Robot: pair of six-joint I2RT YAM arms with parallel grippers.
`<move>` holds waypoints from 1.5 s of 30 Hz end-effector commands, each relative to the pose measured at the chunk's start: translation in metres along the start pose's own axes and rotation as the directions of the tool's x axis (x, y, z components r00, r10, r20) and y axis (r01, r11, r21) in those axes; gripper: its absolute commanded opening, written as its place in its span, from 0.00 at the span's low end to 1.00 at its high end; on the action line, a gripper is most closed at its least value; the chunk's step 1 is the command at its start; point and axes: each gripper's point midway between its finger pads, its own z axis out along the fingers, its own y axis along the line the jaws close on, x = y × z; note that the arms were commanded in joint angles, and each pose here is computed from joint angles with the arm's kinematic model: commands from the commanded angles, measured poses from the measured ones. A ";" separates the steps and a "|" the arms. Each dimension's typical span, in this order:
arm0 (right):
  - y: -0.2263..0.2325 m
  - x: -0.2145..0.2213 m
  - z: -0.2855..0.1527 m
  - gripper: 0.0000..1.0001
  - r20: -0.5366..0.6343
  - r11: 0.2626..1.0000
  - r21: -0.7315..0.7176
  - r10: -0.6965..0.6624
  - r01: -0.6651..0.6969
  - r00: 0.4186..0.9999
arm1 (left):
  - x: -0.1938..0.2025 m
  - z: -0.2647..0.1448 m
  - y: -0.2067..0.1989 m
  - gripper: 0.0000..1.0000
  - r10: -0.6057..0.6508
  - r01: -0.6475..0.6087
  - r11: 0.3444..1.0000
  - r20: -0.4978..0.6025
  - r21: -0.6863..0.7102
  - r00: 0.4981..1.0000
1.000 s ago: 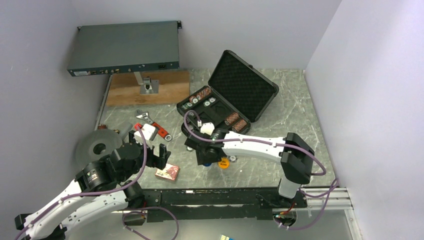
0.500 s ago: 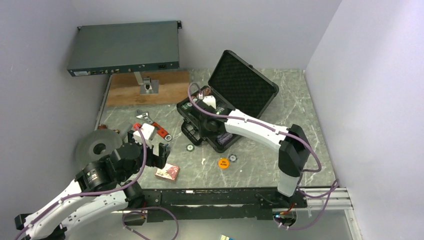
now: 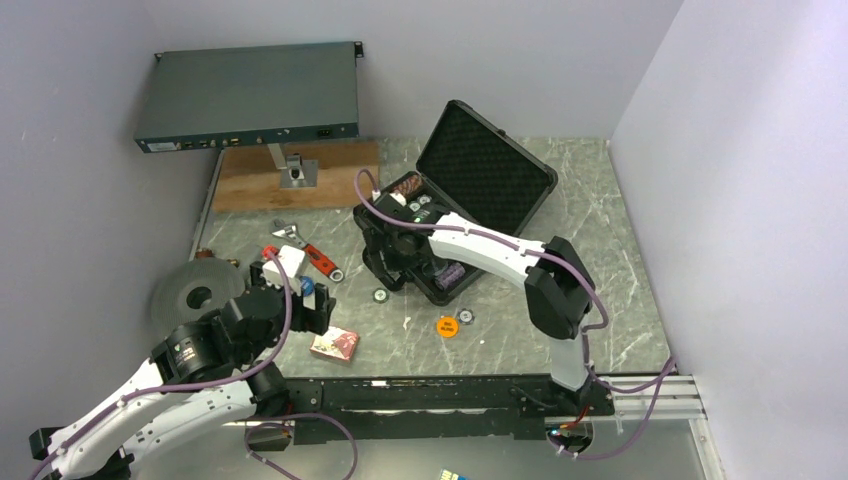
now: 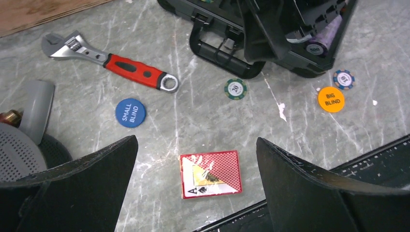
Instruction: Pack up texas hold em set
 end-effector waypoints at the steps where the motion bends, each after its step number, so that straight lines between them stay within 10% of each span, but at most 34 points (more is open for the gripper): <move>1: 0.051 -0.020 -0.007 0.77 0.071 0.982 -0.171 -0.069 0.080 0.995 | -0.007 -0.005 0.023 1.00 -0.060 0.065 0.990 0.048 -0.129 0.997; 13: 0.005 -0.019 -0.042 0.86 0.171 0.996 -0.049 -0.061 0.071 0.983 | 0.020 0.033 0.046 1.00 -0.209 0.153 0.921 -0.124 -0.359 0.970; 45: -0.082 0.017 -0.094 0.95 0.288 0.998 -0.050 -0.011 0.026 0.957 | 0.125 0.148 0.130 0.75 -0.660 0.384 0.691 -0.318 -0.613 0.681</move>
